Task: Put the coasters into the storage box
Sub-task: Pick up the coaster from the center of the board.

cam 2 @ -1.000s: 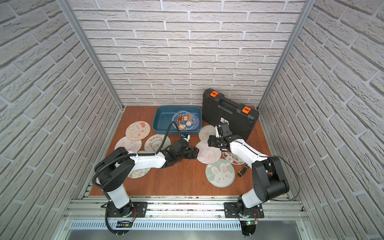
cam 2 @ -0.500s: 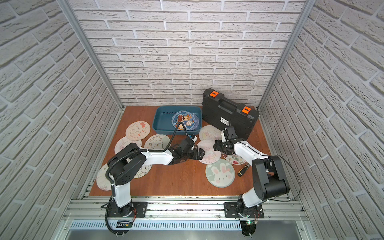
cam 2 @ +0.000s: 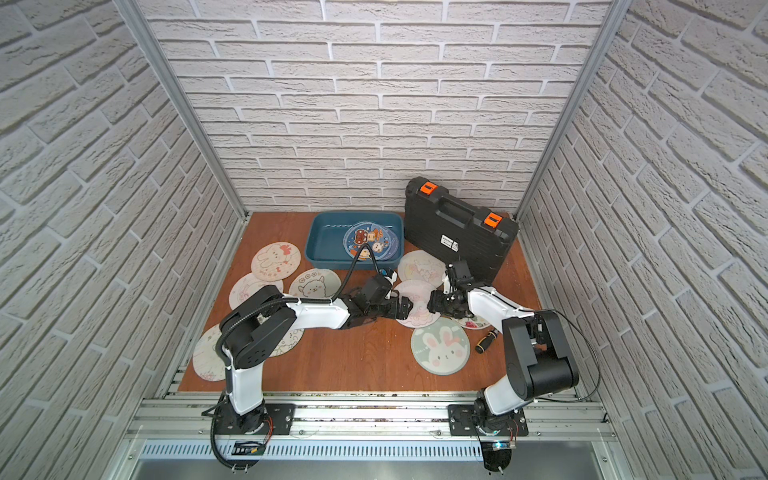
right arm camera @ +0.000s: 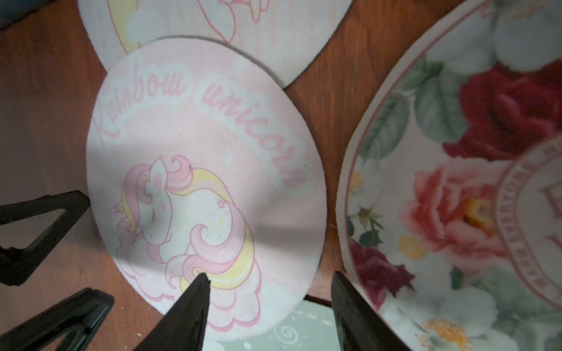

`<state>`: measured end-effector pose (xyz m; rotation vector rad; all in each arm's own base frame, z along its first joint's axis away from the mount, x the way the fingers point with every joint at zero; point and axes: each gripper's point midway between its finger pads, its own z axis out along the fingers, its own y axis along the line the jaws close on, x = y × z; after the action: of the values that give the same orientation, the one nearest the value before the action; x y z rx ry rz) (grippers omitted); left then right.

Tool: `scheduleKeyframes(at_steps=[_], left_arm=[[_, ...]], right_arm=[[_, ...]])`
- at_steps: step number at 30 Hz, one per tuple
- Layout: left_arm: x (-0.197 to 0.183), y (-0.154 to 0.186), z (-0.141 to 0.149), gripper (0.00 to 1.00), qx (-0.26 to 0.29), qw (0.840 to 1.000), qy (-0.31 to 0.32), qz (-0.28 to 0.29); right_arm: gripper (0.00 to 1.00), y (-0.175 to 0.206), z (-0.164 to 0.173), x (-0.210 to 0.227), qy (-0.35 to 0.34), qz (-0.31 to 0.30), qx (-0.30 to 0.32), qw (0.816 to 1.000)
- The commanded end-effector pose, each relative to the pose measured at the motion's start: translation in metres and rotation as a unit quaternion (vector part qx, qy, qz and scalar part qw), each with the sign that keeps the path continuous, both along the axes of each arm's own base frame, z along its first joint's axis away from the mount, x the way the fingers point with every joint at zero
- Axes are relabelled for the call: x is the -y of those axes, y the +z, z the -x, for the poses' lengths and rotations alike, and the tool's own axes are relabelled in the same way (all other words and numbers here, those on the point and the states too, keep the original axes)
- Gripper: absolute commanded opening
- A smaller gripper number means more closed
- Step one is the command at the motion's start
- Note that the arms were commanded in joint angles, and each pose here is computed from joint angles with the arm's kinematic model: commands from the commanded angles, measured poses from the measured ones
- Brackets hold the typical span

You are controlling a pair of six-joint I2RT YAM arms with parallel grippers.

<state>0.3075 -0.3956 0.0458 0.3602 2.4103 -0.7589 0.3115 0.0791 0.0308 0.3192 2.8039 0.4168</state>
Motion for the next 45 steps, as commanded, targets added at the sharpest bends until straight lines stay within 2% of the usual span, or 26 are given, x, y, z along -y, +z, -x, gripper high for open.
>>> scheduleKeyframes(at_steps=[1, 8, 14, 18, 23, 28, 32, 36, 45], left_arm=[[0.003, -0.009, 0.004, 0.98, -0.007, 1.0, -0.011, -0.01], [0.005, -0.011, 0.006, 0.98, -0.006, 1.0, -0.019, -0.017], [0.006, -0.01, 0.006, 0.98, -0.003, 1.0, -0.02, -0.017], [0.007, -0.012, 0.006, 0.98, -0.004, 1.0, -0.023, -0.015], [0.008, -0.011, 0.006, 0.98, -0.003, 1.0, -0.025, -0.014], [-0.002, -0.007, 0.005, 0.98, 0.012, 0.999, -0.016, -0.028], [-0.014, 0.0, 0.003, 0.98, 0.034, 0.999, -0.002, -0.04], [-0.03, 0.011, -0.003, 0.98, 0.064, 0.996, 0.023, -0.053], [-0.078, 0.039, -0.01, 0.98, 0.126, 0.986, 0.095, -0.058]], right_arm=[[0.64, -0.008, 0.0, -0.002, 0.004, -0.007, -0.006, 1.0], [0.62, -0.021, -0.002, -0.008, 0.001, -0.027, -0.017, 0.999], [0.56, -0.021, -0.006, -0.013, 0.002, -0.039, -0.015, 0.999], [0.42, -0.021, -0.009, -0.014, 0.001, -0.043, -0.012, 0.999], [0.07, -0.019, -0.011, -0.017, 0.002, -0.05, -0.01, 0.999], [0.06, -0.011, -0.014, -0.019, 0.008, -0.053, 0.0, 0.999], [0.06, 0.008, -0.017, -0.023, 0.035, -0.016, 0.024, 0.999], [0.06, 0.037, -0.022, -0.033, 0.068, 0.023, 0.064, 0.995], [0.06, 0.102, -0.035, -0.068, 0.124, 0.069, 0.155, 0.978]])
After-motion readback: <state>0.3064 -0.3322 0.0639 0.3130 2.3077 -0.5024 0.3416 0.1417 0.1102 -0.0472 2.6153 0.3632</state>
